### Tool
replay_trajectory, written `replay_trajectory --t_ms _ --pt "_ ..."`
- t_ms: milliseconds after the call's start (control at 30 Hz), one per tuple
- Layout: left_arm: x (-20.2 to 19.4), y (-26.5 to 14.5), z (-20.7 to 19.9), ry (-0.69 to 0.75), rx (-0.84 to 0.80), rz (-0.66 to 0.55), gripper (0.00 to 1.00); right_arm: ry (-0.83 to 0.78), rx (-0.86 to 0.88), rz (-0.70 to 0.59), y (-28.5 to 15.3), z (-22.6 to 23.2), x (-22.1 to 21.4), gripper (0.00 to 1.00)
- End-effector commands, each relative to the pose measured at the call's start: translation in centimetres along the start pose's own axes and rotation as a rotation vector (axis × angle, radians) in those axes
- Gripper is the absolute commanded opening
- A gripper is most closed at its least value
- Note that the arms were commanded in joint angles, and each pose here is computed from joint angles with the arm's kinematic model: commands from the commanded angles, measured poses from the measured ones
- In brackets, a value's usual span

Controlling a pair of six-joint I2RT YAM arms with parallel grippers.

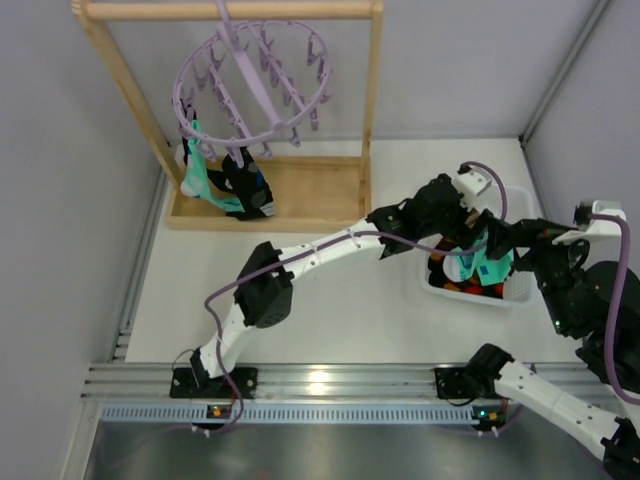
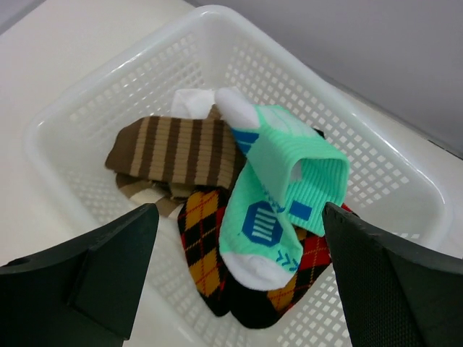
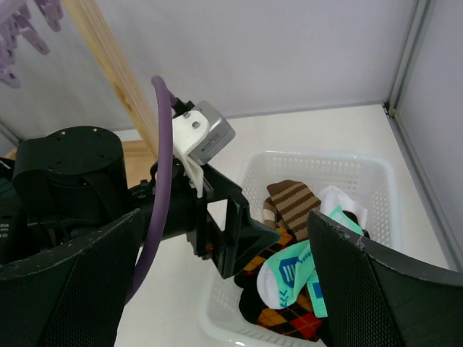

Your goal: Remove the socks clipped to the hanger

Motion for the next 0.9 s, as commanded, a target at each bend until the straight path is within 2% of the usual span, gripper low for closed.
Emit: replay_trajectory --t_ms 0,133,167,233,267,300,333,367,433,500,533,633,667,733,767,867 --pt "3.9 -4.9 1.9 -0.067 0.138 -0.087 0.98 0.062 0.072 -0.067 -1.0 0.1 1.9 0.9" --pt "3.4 -9.2 3.2 -0.092 0.297 -0.071 0.98 0.075 0.128 -0.081 -1.1 0.5 2.2 0.91" --pt "1.8 -9.9 3.5 -0.094 0.333 -0.031 0.98 0.073 0.141 -0.074 -1.0 0.8 2.2 0.91" --pt "2.4 -12.8 3.9 -0.13 0.382 -0.057 0.98 0.065 0.151 -0.06 -0.4 1.4 2.1 0.91" --pt "0.5 -13.5 4.5 -0.126 0.457 -0.018 0.98 0.067 0.158 -0.05 -0.1 1.7 1.9 0.91" --pt "1.1 -15.4 4.7 -0.136 0.481 -0.044 0.98 0.063 0.161 -0.037 0.3 2.1 1.8 0.92" --pt "-1.0 -16.0 5.0 -0.135 0.525 -0.001 0.98 0.07 0.181 -0.041 0.4 2.4 1.8 0.92" --pt "-0.4 -18.1 5.4 -0.15 0.584 -0.035 0.98 0.074 0.19 -0.036 0.7 2.7 1.5 0.93" --pt "-3.0 -19.7 5.8 -0.144 0.631 0.01 0.98 0.086 0.222 -0.042 1.0 3.2 1.5 0.94" --pt "-3.1 -22.4 6.4 -0.156 0.681 -0.02 0.98 0.091 0.239 -0.037 1.4 3.7 1.2 0.94" --pt "-4.8 -23.0 6.6 -0.152 0.695 0.017 0.98 0.095 0.261 -0.031 1.6 4.0 1.0 0.95" --pt "-6.6 -26.4 8.1 -0.213 0.786 0.048 0.98 0.098 0.329 -0.005 2.5 5.3 0.1 0.96" --pt "-6.4 -28.3 9.0 -0.251 0.829 0.014 0.98 0.103 0.346 0.005 3.1 5.9 -0.7 0.96" --pt "-8.2 -30.5 9.7 -0.294 0.908 0.03 0.98 0.083 0.38 0.059 4.5 7.1 -2.4 0.97" --pt "-7.9 -32.6 10.3 -0.332 0.947 -0.025 0.98 0.073 0.384 0.083 5.2 7.6 -3.5 0.98" --pt "-10.2 -35.0 11.5 -0.377 1.047 -0.061 0.98 0.044 0.437 0.167 6.9 9.1 -6.2 0.98"
Point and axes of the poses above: each gripper's point midway between its finger pads, its own y axis out along the fingers, its own z axis along the line the jaws close on, x = y × z, the point moved 10 cm from there along -y, back along the fingers, and after that the axes turned 6 degrees about y, right-handed, at the moved point
